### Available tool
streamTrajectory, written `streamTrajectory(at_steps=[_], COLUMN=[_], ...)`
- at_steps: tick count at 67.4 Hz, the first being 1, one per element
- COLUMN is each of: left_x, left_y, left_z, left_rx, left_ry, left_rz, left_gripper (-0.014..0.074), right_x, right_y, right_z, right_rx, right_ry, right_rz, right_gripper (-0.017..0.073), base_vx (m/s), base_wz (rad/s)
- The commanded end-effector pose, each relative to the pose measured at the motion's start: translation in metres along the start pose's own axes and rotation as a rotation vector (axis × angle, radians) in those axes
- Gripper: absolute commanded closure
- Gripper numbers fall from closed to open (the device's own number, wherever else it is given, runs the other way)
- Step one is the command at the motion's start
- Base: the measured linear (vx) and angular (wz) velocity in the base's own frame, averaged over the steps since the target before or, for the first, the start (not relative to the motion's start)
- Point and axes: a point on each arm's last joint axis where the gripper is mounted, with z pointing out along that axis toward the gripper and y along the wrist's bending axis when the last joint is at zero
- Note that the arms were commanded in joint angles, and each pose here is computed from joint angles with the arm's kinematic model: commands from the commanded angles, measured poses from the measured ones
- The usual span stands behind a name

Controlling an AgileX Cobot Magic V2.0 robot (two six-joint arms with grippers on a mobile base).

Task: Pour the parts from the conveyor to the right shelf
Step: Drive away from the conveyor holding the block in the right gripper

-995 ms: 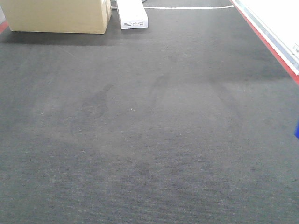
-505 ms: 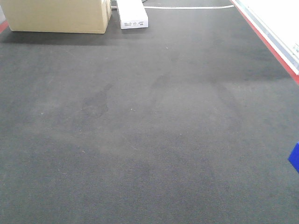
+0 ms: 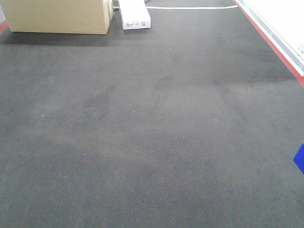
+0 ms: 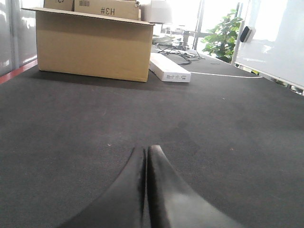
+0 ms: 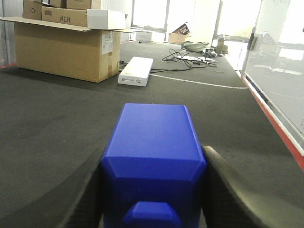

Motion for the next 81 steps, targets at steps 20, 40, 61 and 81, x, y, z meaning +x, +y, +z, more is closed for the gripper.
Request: streamTrajectory(at_steps=[20,40,61,81], left_x=[0.0001,0.0001,0.0001,0.0001], left_y=[-0.0004,-0.0004,-0.0004,-0.0004], left_z=[0.0002,0.0002,0.0002,0.0002], left_rx=[0.015,0.015,0.015,0.015], left_ry=[-0.059,-0.059,-0.059,-0.059], left_rz=[-0.013,-0.013,-0.013,-0.013], left_gripper=[0.0600,0.0600,0.0600,0.0600], right_x=[-0.0164,-0.0163,-0.0153,-0.0152], right_y=[-0.0026,-0.0026,-0.0026,-0.0026], right_z=[-0.0034,-0.0034,-0.0033,-0.0032], right_rx=[0.022,0.022,0.025,0.025], right_ry=[-0.114,-0.113,-0.102,-0.101], right_rz=[-0.002,-0.002,-0.003,-0.003], right_gripper=[0.0561,0.0561,0.0561,0.0561], base_vx=[0.00,-0.10,-0.31,-0.43], base_wz=[0.00,0.03,-0.01,0.09])
